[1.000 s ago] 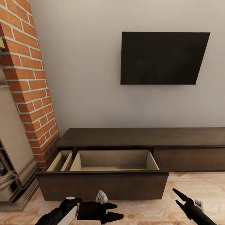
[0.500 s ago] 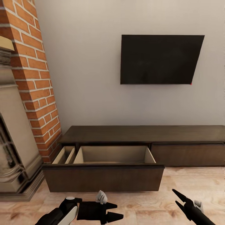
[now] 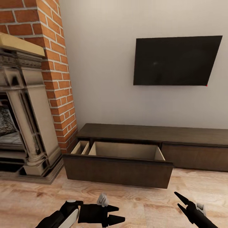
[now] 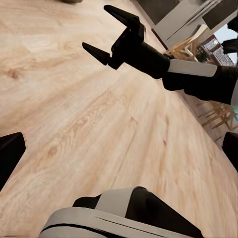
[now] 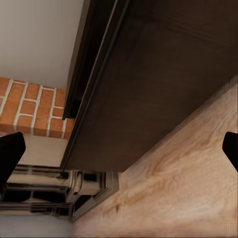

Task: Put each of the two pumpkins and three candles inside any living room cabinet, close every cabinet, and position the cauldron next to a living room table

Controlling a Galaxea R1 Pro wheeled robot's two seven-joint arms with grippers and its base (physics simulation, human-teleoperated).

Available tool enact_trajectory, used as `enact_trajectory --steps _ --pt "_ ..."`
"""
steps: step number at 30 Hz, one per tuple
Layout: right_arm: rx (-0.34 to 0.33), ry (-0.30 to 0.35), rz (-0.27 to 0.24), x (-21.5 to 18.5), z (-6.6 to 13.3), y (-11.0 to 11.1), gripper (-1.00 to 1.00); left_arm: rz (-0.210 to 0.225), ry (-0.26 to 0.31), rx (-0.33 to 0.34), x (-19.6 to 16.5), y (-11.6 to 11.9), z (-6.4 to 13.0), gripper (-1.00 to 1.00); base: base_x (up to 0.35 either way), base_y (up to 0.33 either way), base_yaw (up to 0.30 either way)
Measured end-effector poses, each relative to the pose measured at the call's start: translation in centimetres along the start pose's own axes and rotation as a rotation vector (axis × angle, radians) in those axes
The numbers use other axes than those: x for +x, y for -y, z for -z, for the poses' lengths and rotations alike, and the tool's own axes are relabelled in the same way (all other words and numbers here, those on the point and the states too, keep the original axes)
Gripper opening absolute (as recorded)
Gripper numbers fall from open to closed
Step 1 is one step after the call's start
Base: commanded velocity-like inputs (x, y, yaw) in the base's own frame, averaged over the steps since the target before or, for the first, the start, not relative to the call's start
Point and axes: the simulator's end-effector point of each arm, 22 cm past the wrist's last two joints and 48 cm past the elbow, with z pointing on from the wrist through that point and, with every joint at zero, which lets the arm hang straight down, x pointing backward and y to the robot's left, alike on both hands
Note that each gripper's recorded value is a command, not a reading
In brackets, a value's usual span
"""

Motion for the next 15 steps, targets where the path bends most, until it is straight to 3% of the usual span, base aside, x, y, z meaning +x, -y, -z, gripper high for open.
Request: enact_trajectory --steps 15 --pt "0.000 -0.003 0.000 0.14 -0.04 0.01 1.00 0.004 0.005 0.005 -0.16 0.13 0.02 1.00 -0.015 0.000 0.289"
